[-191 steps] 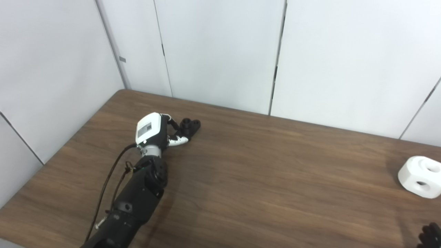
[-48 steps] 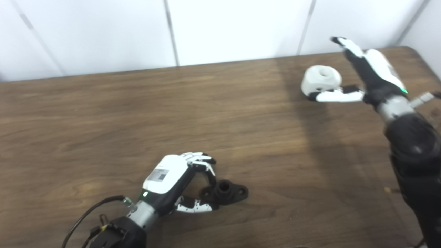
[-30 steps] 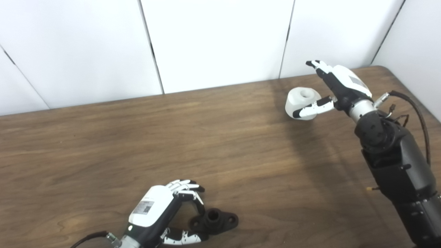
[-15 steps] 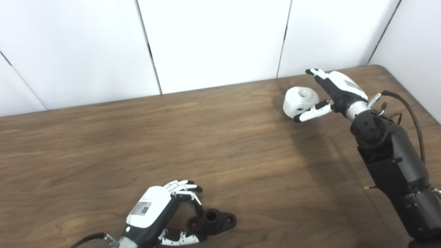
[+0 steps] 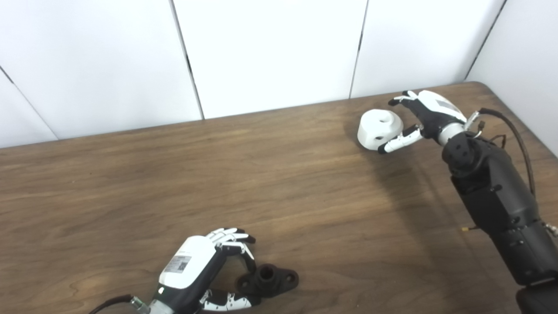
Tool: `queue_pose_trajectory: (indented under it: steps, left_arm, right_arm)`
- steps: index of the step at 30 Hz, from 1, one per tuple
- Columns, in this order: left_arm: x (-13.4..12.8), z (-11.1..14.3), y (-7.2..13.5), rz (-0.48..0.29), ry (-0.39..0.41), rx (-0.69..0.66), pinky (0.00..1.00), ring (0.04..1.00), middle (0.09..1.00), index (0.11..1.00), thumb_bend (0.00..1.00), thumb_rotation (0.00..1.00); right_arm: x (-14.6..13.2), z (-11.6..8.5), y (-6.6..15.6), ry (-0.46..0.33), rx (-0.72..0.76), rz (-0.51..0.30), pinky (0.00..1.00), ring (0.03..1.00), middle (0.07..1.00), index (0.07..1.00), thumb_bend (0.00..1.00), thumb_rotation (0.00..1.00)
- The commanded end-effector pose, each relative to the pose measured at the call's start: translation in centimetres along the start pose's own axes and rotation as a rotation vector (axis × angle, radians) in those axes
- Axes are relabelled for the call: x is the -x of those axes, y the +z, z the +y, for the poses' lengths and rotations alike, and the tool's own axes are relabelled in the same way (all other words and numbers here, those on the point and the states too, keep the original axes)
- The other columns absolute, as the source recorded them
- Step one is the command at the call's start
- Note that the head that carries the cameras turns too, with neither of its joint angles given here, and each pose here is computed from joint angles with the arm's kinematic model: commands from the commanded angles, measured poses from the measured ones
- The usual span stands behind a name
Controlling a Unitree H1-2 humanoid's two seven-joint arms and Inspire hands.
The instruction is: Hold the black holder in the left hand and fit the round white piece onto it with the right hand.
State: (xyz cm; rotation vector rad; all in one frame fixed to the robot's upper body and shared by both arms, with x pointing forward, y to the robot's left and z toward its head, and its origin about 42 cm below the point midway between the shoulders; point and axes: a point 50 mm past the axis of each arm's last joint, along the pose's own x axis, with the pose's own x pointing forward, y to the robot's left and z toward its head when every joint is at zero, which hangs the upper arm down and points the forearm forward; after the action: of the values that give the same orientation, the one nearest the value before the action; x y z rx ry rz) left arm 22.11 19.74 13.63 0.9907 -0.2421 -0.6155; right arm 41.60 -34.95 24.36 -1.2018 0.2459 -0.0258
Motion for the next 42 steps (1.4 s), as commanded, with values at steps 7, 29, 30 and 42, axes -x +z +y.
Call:
queue_pose_trajectory:
  steps: [7, 29, 30, 42]
  left_arm:
    - [2.7, -2.7, -3.4, 0.165, -0.175, -0.023, 0.86, 0.860, 0.790, 0.487, 0.52, 0.04]
    - [2.6, -2.6, -3.2, 0.168, -0.173, -0.024, 0.86, 0.859, 0.789, 0.487, 0.52, 0.04]
    - [2.6, -2.6, -3.2, 0.167, -0.173, -0.024, 0.86, 0.858, 0.787, 0.487, 0.52, 0.04]
    - [2.5, -2.4, -3.1, 0.170, -0.176, -0.024, 0.86, 0.866, 0.796, 0.487, 0.52, 0.04]
  right_arm:
    - [-1.7, -3.4, 0.8, -0.101, 0.002, -0.009, 0.98, 1.000, 0.983, 0.836, 0.83, 0.31]
    - [-2.8, -3.9, 2.4, -0.104, -0.005, -0.029, 0.91, 1.000, 0.942, 0.718, 0.81, 0.34]
    - [-2.8, -3.9, 2.4, -0.104, -0.007, -0.031, 0.91, 1.000, 0.937, 0.710, 0.81, 0.33]
    - [-2.8, -3.8, 2.1, -0.083, 0.031, -0.030, 0.94, 0.996, 0.920, 0.712, 0.81, 0.30]
